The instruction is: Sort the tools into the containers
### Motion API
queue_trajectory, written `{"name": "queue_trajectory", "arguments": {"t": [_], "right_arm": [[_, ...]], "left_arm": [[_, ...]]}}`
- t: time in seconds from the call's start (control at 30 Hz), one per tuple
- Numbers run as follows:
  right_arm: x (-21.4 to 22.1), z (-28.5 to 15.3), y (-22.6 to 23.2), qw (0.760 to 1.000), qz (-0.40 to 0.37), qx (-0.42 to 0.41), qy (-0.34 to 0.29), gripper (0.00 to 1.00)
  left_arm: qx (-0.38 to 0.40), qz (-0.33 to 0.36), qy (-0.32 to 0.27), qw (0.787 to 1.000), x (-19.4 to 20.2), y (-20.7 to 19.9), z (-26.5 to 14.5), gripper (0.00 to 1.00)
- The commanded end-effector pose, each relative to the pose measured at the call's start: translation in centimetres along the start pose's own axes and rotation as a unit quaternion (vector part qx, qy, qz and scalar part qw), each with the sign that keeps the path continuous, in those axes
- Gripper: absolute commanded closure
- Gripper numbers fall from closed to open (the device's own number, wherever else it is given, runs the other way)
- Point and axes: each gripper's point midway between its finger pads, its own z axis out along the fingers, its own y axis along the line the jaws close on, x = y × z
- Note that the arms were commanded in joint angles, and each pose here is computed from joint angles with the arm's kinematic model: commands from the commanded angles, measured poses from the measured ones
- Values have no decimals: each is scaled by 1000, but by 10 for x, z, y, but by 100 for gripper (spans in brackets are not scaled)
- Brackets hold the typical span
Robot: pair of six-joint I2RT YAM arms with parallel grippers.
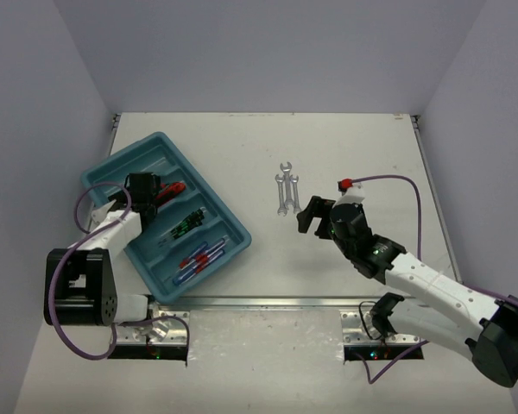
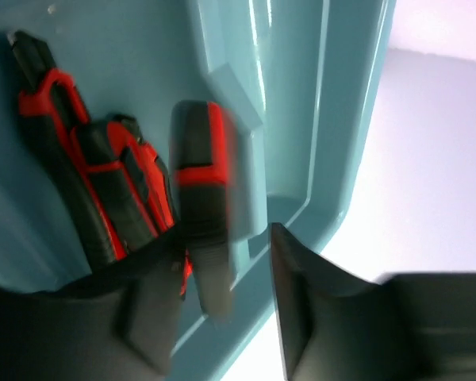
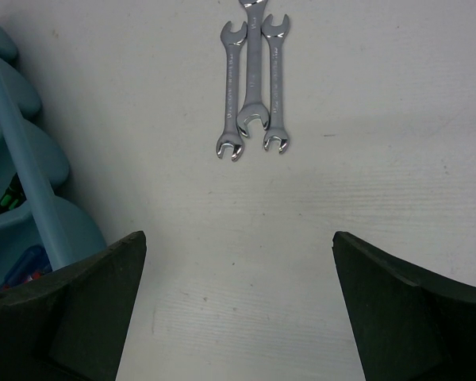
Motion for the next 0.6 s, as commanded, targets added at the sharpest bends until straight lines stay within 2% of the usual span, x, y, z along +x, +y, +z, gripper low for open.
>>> {"name": "queue_trajectory", "arguments": {"t": [0.0, 0.03, 0.07, 0.27, 0.37, 0.43, 0.5, 0.57], "right_arm": [[-7, 2, 5, 1000, 9, -5, -9, 1], [-6, 3, 5, 1000, 8, -5, -8, 1], [-6, 3, 5, 1000, 7, -5, -8, 1], [-5, 5, 4, 1000, 3, 1, -5, 1], [-5, 6, 3, 1000, 0, 3, -5, 1], [-5, 7, 2, 1000, -5, 6, -5, 1], [-6, 8, 2, 1000, -12, 9, -8, 1], [-8, 8, 1, 1000, -22, 10, -9, 1]], "left_arm": [[28, -40, 22, 999, 7, -20, 7, 27], [27, -41, 29, 998, 9, -20, 7, 19], [29, -41, 39, 998, 12, -22, 7, 17], [53, -38, 97, 993, 23, -36, -15, 13], [92, -35, 133, 986, 27, -56, -37, 11], [119, -15, 143, 982, 26, -71, -52, 5], [154, 35, 145, 977, 23, -86, -69, 0], [209, 115, 157, 958, 25, -110, -95, 0]]}}
